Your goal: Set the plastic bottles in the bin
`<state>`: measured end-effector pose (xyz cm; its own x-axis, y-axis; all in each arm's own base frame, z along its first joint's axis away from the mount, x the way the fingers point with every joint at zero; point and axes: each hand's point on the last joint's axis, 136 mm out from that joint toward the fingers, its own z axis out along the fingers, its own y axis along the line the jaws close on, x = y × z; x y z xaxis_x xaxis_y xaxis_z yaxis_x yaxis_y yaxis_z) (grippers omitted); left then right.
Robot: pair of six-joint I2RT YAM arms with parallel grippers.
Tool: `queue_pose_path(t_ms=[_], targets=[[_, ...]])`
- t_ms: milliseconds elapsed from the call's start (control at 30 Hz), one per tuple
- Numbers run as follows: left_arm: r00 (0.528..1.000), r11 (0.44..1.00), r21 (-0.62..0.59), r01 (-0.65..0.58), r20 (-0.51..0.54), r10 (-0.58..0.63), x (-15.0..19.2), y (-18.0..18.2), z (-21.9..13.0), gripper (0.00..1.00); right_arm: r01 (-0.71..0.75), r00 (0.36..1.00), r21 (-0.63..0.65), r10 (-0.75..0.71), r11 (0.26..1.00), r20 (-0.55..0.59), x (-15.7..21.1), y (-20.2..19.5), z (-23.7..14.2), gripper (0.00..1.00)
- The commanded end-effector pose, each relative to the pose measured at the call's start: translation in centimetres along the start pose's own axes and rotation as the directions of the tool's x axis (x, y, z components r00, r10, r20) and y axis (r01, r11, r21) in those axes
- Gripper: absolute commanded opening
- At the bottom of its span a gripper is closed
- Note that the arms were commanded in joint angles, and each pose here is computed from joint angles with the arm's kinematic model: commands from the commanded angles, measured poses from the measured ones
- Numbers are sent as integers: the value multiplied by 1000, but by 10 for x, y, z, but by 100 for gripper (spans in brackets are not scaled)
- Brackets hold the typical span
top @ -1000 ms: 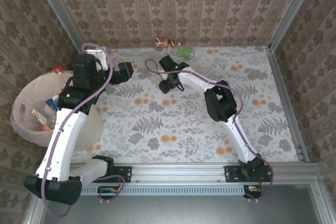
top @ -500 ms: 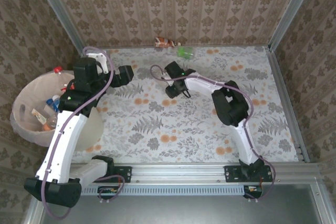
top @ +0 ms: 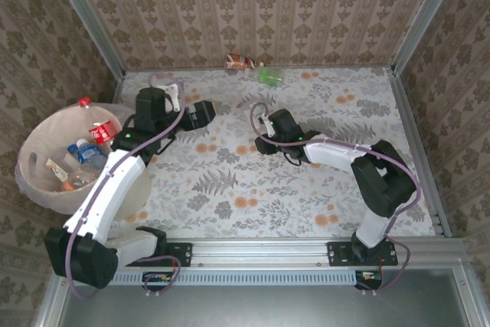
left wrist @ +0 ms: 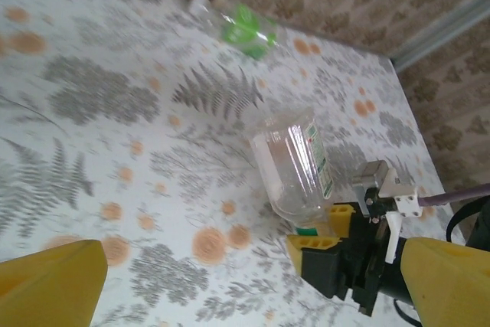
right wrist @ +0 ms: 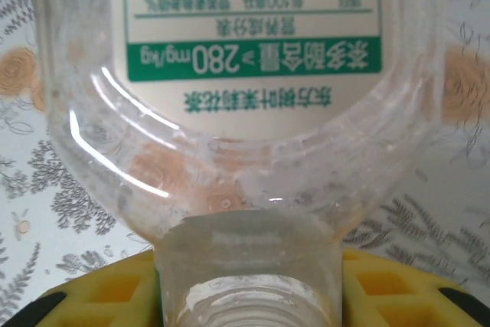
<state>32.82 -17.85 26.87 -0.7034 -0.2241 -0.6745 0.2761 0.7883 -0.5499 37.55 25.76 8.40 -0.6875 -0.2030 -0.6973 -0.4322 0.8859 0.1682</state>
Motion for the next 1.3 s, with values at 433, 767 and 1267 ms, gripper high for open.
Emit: queue_pose_path(t_ms=[433,767,1267], targets=[[978,979,199,-33,-193,72,59,-78,102,100,-102,948,-344,196,934,250,-17,64,-58,30],[962,985,163,-63,-253,103,83,-81,132,86,-59,952,-398,171,916,253,-16,75,-70,31],[970,990,123,-75,-221,101,80,-69,125,49,14,968,-388,84,922,236,-10,77,-80,61]])
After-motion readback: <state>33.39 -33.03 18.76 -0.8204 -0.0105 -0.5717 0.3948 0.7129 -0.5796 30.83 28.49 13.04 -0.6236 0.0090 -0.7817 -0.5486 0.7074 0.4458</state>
